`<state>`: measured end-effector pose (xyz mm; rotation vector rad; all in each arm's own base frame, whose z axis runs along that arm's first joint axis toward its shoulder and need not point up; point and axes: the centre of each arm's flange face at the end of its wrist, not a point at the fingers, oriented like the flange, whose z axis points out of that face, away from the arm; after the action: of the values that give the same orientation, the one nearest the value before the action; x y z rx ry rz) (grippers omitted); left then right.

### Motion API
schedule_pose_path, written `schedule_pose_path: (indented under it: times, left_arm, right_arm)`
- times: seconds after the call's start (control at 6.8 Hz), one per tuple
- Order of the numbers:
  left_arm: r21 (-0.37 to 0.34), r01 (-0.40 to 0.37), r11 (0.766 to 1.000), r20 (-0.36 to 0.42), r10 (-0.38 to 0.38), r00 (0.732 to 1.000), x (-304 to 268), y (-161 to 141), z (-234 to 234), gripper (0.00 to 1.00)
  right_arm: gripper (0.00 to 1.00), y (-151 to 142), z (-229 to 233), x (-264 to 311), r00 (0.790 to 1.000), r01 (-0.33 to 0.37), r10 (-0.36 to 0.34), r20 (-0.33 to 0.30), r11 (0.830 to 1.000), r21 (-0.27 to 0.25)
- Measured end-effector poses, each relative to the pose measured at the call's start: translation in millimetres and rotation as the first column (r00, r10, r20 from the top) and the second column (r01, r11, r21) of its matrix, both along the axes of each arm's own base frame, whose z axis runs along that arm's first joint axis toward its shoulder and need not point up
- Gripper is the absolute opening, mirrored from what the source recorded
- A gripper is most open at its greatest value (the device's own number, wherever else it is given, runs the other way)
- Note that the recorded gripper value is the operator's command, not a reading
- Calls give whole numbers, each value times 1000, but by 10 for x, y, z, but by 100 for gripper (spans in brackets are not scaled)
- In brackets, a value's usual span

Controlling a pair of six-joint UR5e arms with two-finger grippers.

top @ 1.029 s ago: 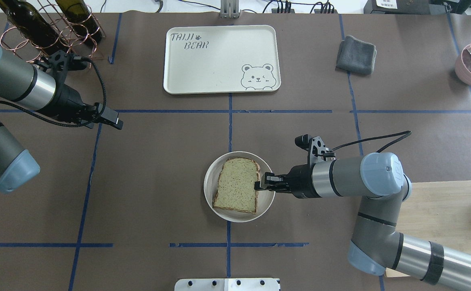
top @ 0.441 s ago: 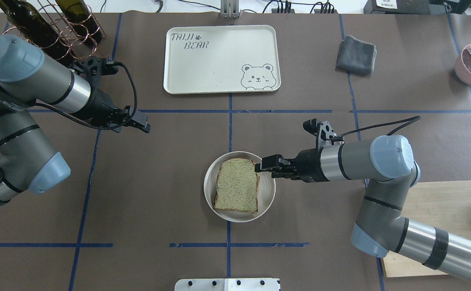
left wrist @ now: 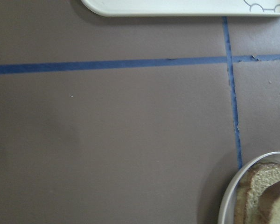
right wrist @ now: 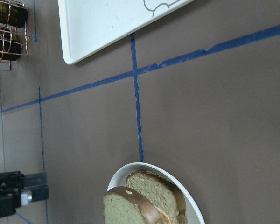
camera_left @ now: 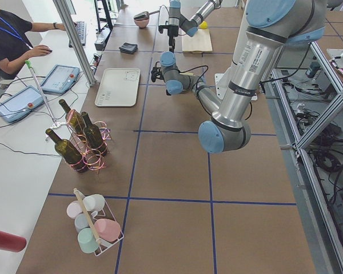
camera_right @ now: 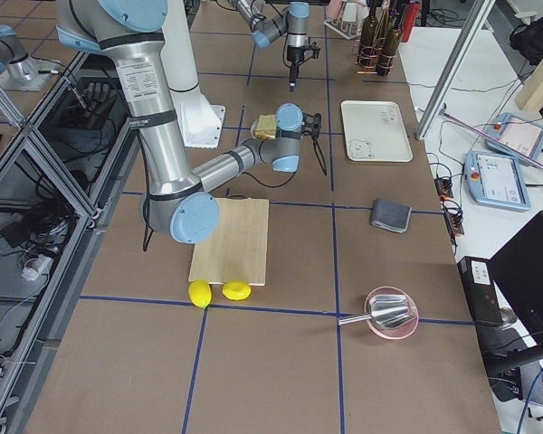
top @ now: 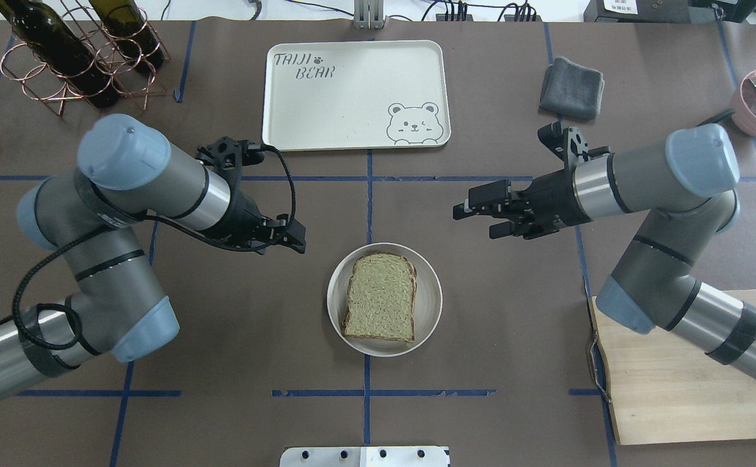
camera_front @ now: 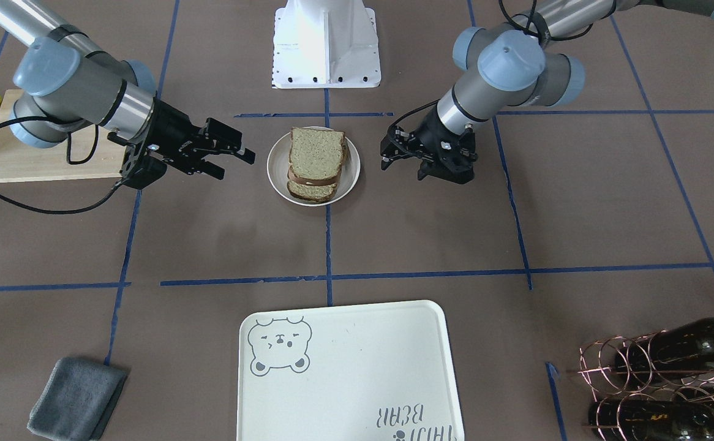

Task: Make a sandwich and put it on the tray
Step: 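Release the bread and withdraw the right gripper while the left gripper reaches the plate rim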

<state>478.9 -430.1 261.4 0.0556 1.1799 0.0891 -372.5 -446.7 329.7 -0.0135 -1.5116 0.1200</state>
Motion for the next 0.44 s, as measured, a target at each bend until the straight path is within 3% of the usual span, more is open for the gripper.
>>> schedule_pose_path:
  times: [0.44]
  left_arm:
    - [6,-26,1000,-5,26,1000,558,287,-27,54]
  right_arm:
    - [100,-369,44,721,1000,19,-19,-8,999,-34]
